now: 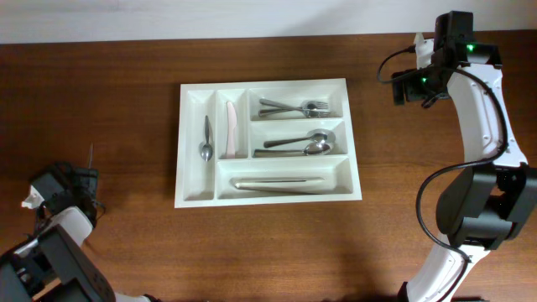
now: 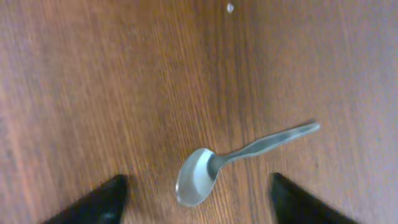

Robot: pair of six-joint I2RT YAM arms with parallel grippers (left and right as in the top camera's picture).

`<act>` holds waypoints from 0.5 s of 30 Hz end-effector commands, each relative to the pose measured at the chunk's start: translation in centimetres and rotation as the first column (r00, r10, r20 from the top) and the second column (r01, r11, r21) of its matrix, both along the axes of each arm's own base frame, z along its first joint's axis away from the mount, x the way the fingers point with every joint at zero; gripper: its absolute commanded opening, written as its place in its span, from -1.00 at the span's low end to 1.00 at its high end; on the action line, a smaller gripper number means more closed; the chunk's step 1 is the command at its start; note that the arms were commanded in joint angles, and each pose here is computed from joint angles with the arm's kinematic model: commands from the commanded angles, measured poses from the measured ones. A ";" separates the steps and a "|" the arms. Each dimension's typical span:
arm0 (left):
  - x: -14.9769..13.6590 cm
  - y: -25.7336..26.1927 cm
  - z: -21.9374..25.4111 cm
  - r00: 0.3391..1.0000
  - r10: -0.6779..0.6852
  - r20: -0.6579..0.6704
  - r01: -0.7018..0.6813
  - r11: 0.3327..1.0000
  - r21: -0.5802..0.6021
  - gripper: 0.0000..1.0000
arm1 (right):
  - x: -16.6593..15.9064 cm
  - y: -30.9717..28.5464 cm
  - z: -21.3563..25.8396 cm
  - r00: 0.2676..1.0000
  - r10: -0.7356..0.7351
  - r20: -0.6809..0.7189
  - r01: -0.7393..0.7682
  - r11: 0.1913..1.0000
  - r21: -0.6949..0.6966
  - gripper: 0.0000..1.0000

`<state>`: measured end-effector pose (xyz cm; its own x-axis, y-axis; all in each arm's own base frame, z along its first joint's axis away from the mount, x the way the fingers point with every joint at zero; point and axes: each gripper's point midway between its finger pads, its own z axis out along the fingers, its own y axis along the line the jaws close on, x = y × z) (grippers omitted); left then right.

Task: Pack container
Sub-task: 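Lower the left gripper and grasp the silver spoon by its handle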

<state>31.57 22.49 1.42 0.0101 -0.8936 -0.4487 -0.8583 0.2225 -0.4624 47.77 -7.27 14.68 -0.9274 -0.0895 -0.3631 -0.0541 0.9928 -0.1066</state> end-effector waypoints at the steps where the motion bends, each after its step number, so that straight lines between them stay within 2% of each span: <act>1: -1.2 -0.8 -3.0 0.998 -0.007 -0.064 0.004 0.999 -0.053 0.14 | 0.0 0.2 1.0 1.000 0.010 0.023 -0.010 1.000 -0.007 0.97; 3: -1.0 -0.7 -3.0 0.998 -0.007 -0.059 0.004 0.999 -0.050 -0.03 | 0.0 0.2 1.0 1.000 0.010 0.023 -0.010 1.000 -0.007 0.97; 7: -0.8 -0.6 -2.9 0.999 -0.007 -0.048 0.005 0.999 -0.043 -0.20 | 0.0 0.2 1.0 1.000 0.010 0.023 -0.010 1.000 -0.007 0.98; 15: -0.6 -0.4 -2.7 0.999 0.005 -0.035 -0.007 0.999 -0.045 -0.94 | 0.0 0.2 1.0 1.000 0.010 0.022 -0.010 1.000 -0.007 0.98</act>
